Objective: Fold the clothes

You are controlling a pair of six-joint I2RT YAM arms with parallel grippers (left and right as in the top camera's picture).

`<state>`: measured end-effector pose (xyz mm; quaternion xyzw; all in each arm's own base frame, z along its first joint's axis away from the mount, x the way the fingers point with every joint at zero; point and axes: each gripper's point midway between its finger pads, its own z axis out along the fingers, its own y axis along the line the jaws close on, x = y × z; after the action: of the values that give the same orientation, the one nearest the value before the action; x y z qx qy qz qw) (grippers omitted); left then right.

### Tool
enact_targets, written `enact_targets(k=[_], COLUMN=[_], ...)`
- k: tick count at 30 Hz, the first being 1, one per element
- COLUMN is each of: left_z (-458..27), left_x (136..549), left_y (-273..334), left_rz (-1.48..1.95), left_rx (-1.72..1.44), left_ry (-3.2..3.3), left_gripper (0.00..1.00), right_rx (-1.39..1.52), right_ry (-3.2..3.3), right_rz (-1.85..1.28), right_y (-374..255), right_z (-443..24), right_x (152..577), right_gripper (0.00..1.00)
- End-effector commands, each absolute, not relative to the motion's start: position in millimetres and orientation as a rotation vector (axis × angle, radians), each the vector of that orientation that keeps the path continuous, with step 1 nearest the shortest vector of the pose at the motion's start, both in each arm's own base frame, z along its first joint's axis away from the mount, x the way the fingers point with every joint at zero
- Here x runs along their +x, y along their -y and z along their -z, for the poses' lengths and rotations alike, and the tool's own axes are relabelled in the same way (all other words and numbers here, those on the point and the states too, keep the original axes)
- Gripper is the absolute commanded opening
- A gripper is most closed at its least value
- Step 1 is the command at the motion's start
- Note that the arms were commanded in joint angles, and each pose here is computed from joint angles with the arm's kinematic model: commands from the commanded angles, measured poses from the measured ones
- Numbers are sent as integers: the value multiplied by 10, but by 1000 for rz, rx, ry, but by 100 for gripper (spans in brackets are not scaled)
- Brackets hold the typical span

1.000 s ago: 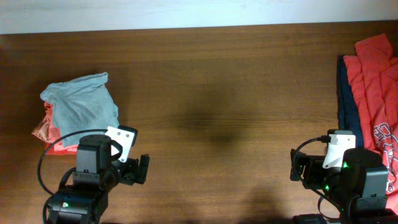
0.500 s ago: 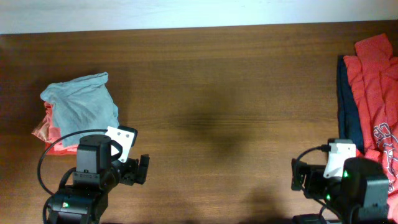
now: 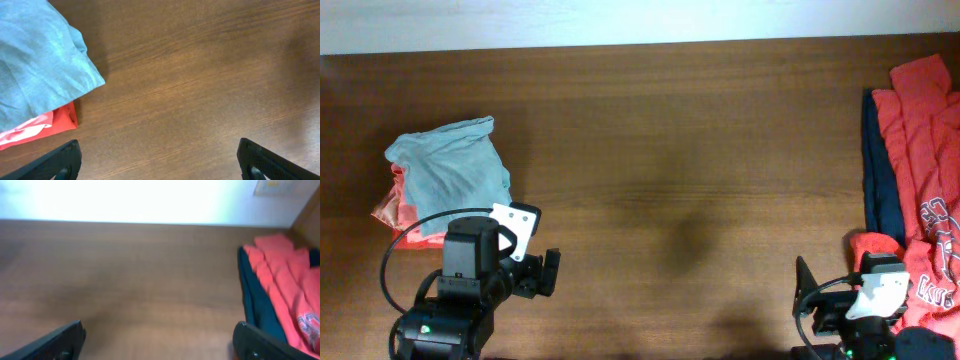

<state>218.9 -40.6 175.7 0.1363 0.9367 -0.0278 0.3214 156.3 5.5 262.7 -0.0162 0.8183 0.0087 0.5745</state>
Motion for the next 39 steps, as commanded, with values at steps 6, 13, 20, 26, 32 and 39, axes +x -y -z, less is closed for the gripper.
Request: enact_targets(k=[6,13,20,26,32,39], left_z=[-1750,-1750,-1750,-1750,-1750,-1750], left_x=[2176,2175,2176,2176,2176,2176], left_y=[399,400,400,400,400,400], left_rz=[74,75,75,75,75,75], left_rx=[342,343,343,343,343,343], left_ry=[-2460,-2460,-2460,-2460,-2460,-2460], left_gripper=[99,99,99,99,99,99], right_rx=[-72,-69,-80,-80,-80,-80], right_ry=[-1758,-1647,-1635,-1644,-1644,-1644], right_rz=[22,21,-4,-3,-3,-3], right_y=[-51,-64,-107,-106,-106,-106], right_z=[-2195,-1875,-1587,-1565,-1565,-1565], right_x=[1993,2359,2460,2460,2460,2460], right_gripper=[99,99,99,99,99,99])
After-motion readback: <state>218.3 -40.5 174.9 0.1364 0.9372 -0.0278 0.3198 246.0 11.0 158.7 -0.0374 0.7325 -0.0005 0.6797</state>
